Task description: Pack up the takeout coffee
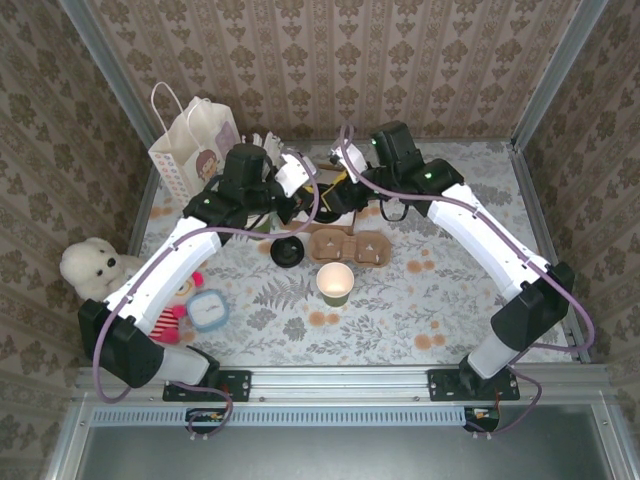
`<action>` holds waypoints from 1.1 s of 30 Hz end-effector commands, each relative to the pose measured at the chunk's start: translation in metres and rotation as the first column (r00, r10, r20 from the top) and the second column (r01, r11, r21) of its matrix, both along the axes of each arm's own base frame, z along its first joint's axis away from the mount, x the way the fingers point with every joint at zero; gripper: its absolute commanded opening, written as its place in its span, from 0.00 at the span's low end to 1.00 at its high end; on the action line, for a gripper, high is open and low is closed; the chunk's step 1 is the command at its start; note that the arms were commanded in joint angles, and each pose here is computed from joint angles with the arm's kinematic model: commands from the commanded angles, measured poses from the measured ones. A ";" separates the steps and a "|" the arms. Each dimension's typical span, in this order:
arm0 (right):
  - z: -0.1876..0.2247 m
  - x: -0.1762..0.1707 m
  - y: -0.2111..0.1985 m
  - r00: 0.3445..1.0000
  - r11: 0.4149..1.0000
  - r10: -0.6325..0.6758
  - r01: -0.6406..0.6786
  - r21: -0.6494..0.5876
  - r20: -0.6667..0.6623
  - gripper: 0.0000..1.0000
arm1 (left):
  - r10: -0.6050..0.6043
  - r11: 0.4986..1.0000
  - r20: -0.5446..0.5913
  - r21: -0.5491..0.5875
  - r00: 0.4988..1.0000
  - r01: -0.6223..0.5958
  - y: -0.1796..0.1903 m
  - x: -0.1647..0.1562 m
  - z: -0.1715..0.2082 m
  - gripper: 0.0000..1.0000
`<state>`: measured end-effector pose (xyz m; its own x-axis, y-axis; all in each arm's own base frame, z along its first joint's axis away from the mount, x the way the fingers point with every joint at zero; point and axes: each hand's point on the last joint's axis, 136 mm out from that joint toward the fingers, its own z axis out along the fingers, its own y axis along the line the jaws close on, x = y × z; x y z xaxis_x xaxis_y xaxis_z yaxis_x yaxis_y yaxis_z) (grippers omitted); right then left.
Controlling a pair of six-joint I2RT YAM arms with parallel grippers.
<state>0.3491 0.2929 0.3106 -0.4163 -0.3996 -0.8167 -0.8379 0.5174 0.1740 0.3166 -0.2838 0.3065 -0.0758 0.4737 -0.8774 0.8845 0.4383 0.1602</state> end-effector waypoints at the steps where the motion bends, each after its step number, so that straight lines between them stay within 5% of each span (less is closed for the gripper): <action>1: 0.011 -0.010 0.005 0.997 0.997 0.053 -0.049 0.061 -0.055 0.34 | -0.043 0.999 0.078 -0.019 0.996 0.044 -0.004 -0.006 0.014 0.00; 15: 0.007 -0.013 0.010 0.991 0.994 0.076 -0.067 0.082 -0.114 0.24 | -0.046 0.997 0.137 -0.053 0.990 0.053 -0.005 -0.006 0.024 0.00; 22: 0.009 -0.004 0.003 0.998 0.998 0.017 -0.014 0.055 -0.063 0.09 | -0.041 0.996 0.132 -0.075 0.990 0.051 -0.004 -0.009 0.030 0.00; 27: 0.032 0.010 -0.020 0.980 0.996 -0.092 0.092 0.006 0.179 0.00 | -0.044 0.992 0.051 -0.120 0.998 0.050 0.004 -0.019 0.032 0.28; 33: 0.086 -0.004 -0.045 0.787 0.992 -0.052 0.114 -0.062 0.615 0.00 | -0.029 0.962 -0.070 -0.272 0.997 0.008 0.046 -0.034 0.040 0.69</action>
